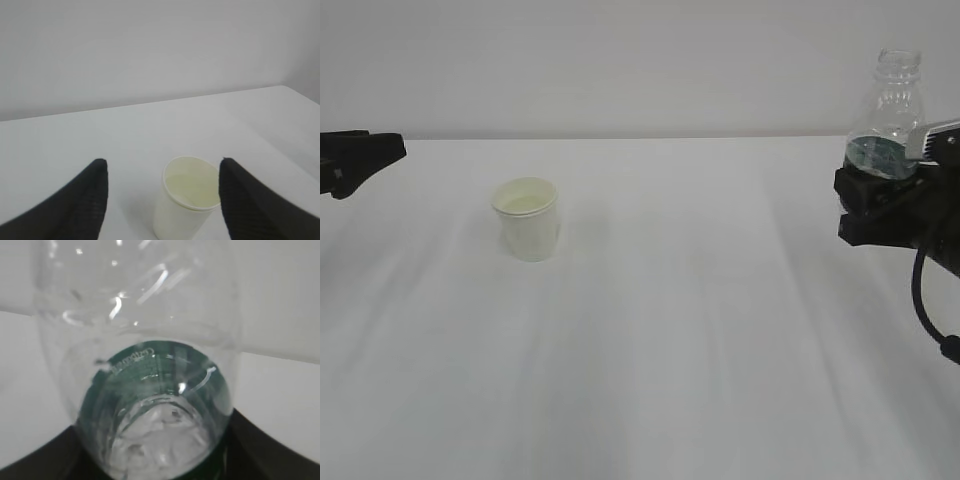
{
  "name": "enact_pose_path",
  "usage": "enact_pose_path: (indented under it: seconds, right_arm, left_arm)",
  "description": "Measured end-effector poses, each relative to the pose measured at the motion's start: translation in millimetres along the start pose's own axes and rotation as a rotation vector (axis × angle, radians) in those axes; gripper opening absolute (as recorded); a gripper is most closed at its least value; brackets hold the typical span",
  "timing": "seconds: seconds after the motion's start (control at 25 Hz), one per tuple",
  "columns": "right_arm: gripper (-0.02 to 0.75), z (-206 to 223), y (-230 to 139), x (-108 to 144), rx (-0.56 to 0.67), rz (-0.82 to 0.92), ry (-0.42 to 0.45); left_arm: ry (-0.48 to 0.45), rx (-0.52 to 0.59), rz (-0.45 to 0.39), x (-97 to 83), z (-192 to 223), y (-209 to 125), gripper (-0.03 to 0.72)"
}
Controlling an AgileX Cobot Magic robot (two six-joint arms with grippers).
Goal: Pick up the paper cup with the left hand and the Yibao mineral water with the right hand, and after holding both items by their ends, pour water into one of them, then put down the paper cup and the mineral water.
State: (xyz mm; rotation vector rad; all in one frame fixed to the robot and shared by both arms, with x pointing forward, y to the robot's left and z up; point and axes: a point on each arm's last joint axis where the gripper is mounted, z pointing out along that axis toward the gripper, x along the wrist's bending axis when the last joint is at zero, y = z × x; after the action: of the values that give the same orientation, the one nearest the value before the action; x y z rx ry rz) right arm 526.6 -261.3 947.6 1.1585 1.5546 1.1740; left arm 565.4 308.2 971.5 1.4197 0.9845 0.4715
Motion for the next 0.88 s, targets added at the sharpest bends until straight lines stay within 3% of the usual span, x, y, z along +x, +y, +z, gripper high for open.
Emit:
enact_pose_path:
  seconds: [0.6,0.88]
  right_arm:
    - [0.427,16,-31,3,-0.05,0.038,0.011]
    - [0.427,21,-51,5,0.011,0.047,0.014]
  left_arm:
    - [0.017,0.015,0.002,1.6,0,-1,0.507]
    - [0.015,0.02,0.005,1.4,0,-2,0.507]
